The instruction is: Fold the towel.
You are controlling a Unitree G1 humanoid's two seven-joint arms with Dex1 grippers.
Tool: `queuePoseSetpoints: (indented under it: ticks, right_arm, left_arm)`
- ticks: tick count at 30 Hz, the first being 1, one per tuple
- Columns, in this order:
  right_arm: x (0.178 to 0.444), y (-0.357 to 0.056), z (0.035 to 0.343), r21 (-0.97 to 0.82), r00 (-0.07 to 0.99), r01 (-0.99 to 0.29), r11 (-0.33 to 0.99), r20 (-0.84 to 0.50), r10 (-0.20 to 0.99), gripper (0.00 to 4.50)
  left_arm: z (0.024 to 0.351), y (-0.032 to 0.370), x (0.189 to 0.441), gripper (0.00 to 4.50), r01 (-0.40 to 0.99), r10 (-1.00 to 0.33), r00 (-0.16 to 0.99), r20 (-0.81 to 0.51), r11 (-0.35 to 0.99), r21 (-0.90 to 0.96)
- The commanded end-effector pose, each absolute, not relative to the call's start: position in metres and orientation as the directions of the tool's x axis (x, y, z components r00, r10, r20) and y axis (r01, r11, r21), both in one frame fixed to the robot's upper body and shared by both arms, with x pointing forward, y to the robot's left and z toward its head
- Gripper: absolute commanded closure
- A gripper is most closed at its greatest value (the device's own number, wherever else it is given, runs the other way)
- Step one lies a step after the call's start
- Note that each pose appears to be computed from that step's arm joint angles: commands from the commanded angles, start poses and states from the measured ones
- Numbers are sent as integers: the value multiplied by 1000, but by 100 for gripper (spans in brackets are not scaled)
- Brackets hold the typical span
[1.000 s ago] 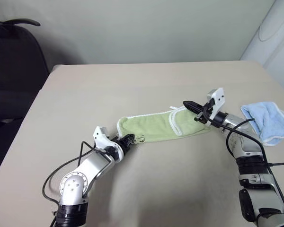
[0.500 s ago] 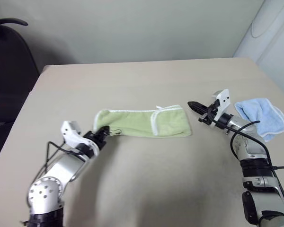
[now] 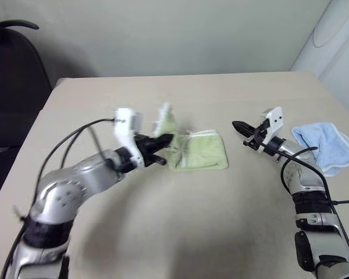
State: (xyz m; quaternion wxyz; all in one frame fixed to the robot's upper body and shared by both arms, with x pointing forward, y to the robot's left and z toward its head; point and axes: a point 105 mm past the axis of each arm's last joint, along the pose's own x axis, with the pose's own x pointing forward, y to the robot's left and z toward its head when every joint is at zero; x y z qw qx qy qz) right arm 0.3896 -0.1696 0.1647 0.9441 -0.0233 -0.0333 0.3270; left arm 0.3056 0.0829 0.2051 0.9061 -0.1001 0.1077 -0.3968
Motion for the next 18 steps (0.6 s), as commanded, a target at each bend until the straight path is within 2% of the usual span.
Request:
queuePoseSetpoints:
  ticks: [1, 3, 6, 9, 12, 18]
  right_arm:
    - [391, -183, 182, -89, 820, -552, 829, 119, 559, 450]
    - [390, -188, 182, -82, 835, -529, 845, 127, 535, 450]
    - [386, -194, 182, -75, 850, -504, 861, 138, 509, 450]
    - [380, -199, 181, -75, 860, -484, 872, 140, 490, 450]
    - [375, -207, 179, -71, 874, -461, 885, 135, 466, 450]
    - [374, -208, 179, -72, 877, -457, 886, 128, 463, 450]
  left_arm:
    - [199, 45, 310, 449, 786, -817, 551, -168, 576, -223]
    - [193, 24, 313, 449, 821, -843, 495, -212, 533, -204]
    - [170, 4, 323, 449, 836, -822, 467, -324, 530, -139]
    - [160, -7, 328, 449, 845, -821, 450, -350, 519, -131]
    - [159, -12, 328, 380, 848, -837, 432, -335, 504, -165]
    - [168, -14, 327, 168, 835, -864, 436, -251, 492, -245]
